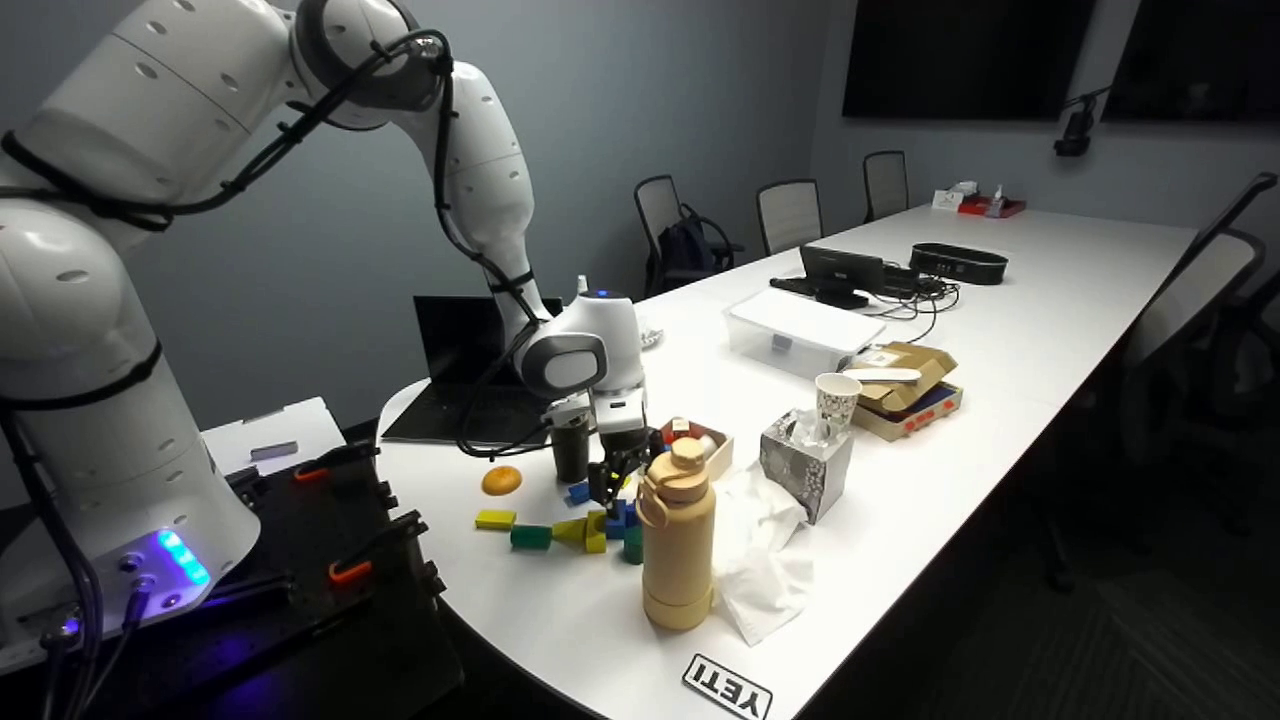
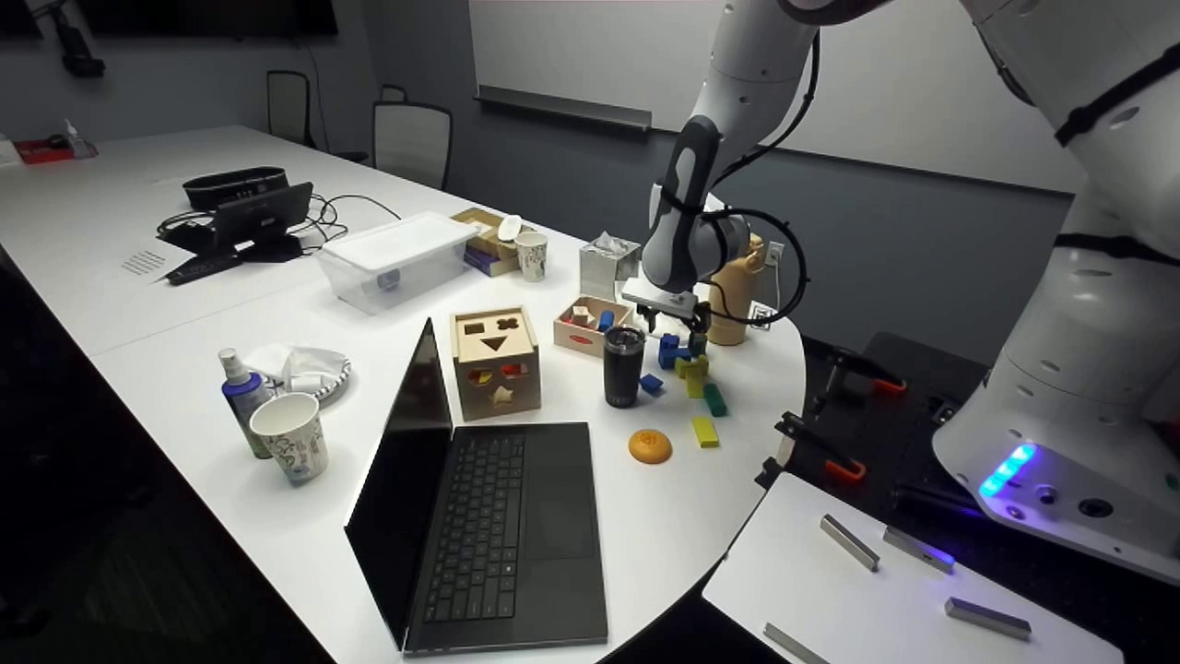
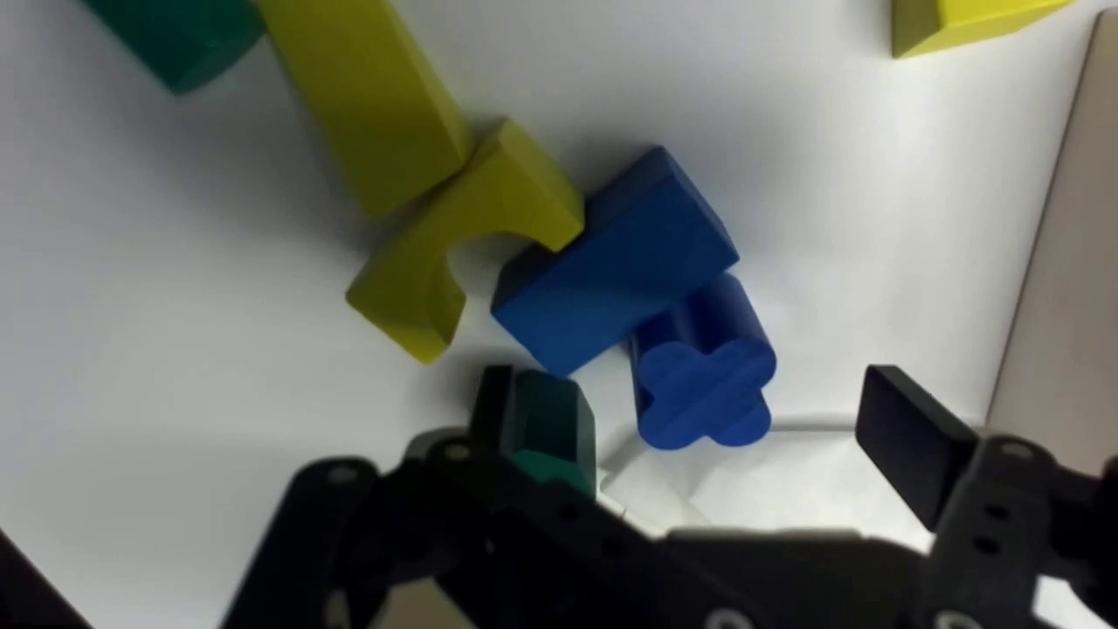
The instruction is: Put the blue block in the wooden toy box.
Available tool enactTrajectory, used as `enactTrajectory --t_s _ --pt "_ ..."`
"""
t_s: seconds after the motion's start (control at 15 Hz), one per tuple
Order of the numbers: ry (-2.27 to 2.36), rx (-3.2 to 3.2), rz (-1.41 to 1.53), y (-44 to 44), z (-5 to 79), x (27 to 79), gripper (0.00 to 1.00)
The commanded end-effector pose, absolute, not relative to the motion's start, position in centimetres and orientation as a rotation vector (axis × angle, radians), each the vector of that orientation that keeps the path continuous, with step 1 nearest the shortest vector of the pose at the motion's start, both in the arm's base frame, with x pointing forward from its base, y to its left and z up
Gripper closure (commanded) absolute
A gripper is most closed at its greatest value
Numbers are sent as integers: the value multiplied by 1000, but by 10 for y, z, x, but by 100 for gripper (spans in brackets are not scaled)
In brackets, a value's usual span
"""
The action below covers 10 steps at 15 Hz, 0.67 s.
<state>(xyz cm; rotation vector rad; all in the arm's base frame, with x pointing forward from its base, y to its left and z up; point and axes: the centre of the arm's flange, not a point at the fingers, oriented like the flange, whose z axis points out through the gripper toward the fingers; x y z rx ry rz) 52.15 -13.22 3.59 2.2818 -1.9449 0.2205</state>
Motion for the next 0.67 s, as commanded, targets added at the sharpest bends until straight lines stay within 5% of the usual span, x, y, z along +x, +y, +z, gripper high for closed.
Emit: enactTrajectory --t_s 0.0,0.6 --pt "-1967 2253 266 -137 30 527 0" --pt "-1978 2241 251 -141 24 532 1"
